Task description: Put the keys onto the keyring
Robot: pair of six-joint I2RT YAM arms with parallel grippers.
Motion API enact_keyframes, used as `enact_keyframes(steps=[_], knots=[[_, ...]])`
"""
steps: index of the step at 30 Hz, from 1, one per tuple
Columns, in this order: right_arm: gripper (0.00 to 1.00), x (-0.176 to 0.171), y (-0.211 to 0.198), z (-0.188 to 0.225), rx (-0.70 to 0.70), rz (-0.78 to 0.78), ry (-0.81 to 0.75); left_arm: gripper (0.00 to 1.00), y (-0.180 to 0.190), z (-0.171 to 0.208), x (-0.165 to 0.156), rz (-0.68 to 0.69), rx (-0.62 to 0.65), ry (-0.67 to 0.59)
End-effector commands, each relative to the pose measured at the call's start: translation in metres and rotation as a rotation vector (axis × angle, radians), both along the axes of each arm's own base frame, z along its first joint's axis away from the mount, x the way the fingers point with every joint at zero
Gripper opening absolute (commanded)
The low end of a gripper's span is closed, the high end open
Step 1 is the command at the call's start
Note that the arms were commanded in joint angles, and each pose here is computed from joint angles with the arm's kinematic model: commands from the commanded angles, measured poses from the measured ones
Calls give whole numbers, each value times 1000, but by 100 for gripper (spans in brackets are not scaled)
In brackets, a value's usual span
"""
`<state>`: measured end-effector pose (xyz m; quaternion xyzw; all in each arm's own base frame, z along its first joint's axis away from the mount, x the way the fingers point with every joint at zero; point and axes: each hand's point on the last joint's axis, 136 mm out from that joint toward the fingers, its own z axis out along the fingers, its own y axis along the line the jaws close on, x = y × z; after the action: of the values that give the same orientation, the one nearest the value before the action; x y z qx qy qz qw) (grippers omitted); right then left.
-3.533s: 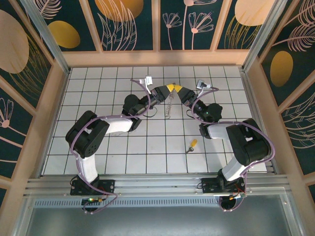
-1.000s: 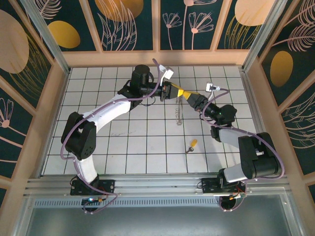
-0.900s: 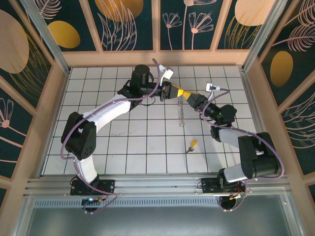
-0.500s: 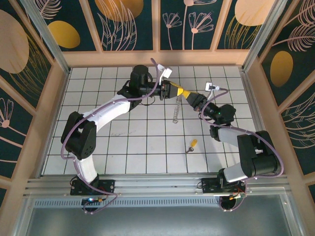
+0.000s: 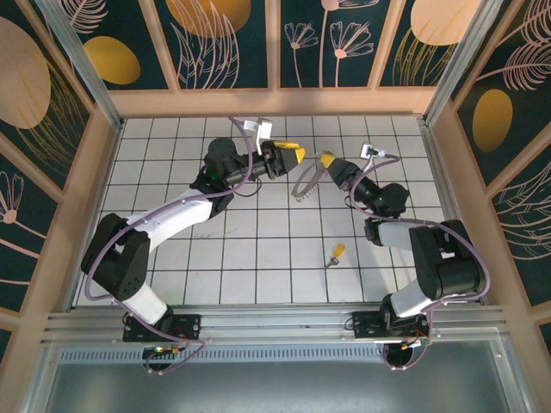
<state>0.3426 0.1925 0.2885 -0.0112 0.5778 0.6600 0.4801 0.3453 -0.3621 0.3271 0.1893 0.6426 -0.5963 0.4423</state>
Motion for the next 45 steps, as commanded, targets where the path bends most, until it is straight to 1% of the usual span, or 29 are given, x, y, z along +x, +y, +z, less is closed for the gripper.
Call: enact_keyframes(steps=[1, 7, 8, 15, 24, 27, 30, 31, 33, 39, 43, 45], knots=[[0, -7, 0, 39, 86, 0, -135, 42, 5, 7, 5, 17, -84, -7], [0, -7, 10, 44, 103, 10, -137, 35, -1, -1, 7, -8, -112, 12], [0, -7, 10, 44, 107, 9, -137, 34, -4, -11, 8, -18, -113, 31], [0, -5, 16, 47, 124, 13, -135, 34, -12, -18, -2, -55, -144, 46], [0, -3, 27, 45, 129, 37, -125, 33, -17, -17, -3, -64, -183, 56], [0, -3, 28, 43, 129, 39, -121, 28, -18, -16, -3, -64, -186, 51], [0, -3, 28, 41, 125, 42, -115, 26, -18, -15, -2, -62, -192, 50], [0, -3, 29, 40, 124, 45, -113, 26, -18, -16, -2, -61, -195, 51], [0, -4, 30, 39, 124, 49, -112, 29, -18, -16, 0, -52, -199, 53], [0, -3, 25, 38, 126, 27, -107, 39, -8, -22, 5, 22, -204, 59], [0, -1, 22, 37, 128, 16, -103, 41, 3, -28, 7, 87, -206, 74], [0, -1, 22, 37, 128, 14, -102, 41, 4, -31, 7, 98, -203, 82]])
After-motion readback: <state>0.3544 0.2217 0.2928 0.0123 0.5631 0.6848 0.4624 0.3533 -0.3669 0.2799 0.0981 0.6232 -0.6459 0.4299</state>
